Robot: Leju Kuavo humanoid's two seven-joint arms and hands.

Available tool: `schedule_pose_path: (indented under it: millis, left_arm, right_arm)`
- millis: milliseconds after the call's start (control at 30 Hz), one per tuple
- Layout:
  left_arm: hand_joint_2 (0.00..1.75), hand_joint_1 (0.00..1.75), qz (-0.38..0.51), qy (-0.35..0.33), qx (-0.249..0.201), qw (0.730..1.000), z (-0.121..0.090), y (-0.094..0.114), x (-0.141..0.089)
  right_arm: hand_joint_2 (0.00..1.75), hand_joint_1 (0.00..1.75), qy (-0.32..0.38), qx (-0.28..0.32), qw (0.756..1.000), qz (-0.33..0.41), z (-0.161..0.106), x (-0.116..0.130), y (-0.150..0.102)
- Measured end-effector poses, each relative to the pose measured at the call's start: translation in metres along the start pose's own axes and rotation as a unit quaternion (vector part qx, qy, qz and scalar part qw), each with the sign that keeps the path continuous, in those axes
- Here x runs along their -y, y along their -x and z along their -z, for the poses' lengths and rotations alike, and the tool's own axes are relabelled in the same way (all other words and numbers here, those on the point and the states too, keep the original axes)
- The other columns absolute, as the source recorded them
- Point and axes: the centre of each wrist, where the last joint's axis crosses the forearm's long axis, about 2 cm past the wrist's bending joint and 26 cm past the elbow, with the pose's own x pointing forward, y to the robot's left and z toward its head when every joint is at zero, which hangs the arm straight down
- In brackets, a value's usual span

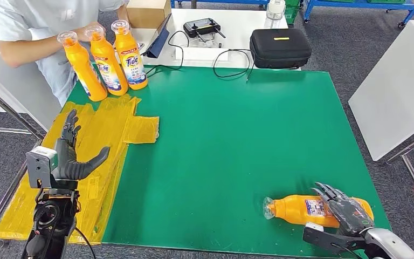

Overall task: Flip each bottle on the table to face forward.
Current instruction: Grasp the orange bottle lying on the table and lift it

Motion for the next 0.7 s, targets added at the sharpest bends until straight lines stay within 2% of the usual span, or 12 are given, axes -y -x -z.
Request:
schedule_pose_path:
  millis: [167,233,300,367,400,600,700]
  left_arm:
    - [1.75,0.00,0.000,0.001,0.000,1.000,0.000,0.000,0.001]
    - [1.75,0.00,-0.001,0.002,0.000,1.000,0.000,0.000,0.001]
    - [1.75,0.00,-0.001,0.002,0.000,1.000,0.000,0.000,0.001]
    - [1.75,0.00,-0.001,0.002,-0.002,1.000,0.000,0.000,0.002]
    - [1.75,0.00,-0.002,0.002,-0.004,1.000,0.000,0.001,0.002]
    - [1.75,0.00,-0.002,-0.001,-0.010,1.000,0.000,0.001,0.003]
    - [1.75,0.00,-0.001,-0.001,-0.012,1.000,0.000,0.001,0.004]
  right_arm:
    - [1.75,0.03,-0.001,0.000,1.000,-0.001,0.002,0.000,0.000]
    - [1.75,0.58,-0.002,-0.001,1.000,-0.001,0.002,0.000,0.000]
    - [1.75,1.37,-0.003,-0.007,1.000,-0.007,0.002,-0.001,0.000]
    - [1.75,1.67,-0.002,-0.021,0.999,-0.023,0.005,-0.001,0.001]
    - [1.75,1.73,0.000,-0.029,0.999,-0.033,0.007,-0.002,0.000]
    - [1.75,1.75,0.031,-0.037,0.997,-0.057,0.024,-0.006,-0.006]
    - [1.75,1.75,0.064,-0.021,0.996,-0.058,0.034,-0.007,-0.016]
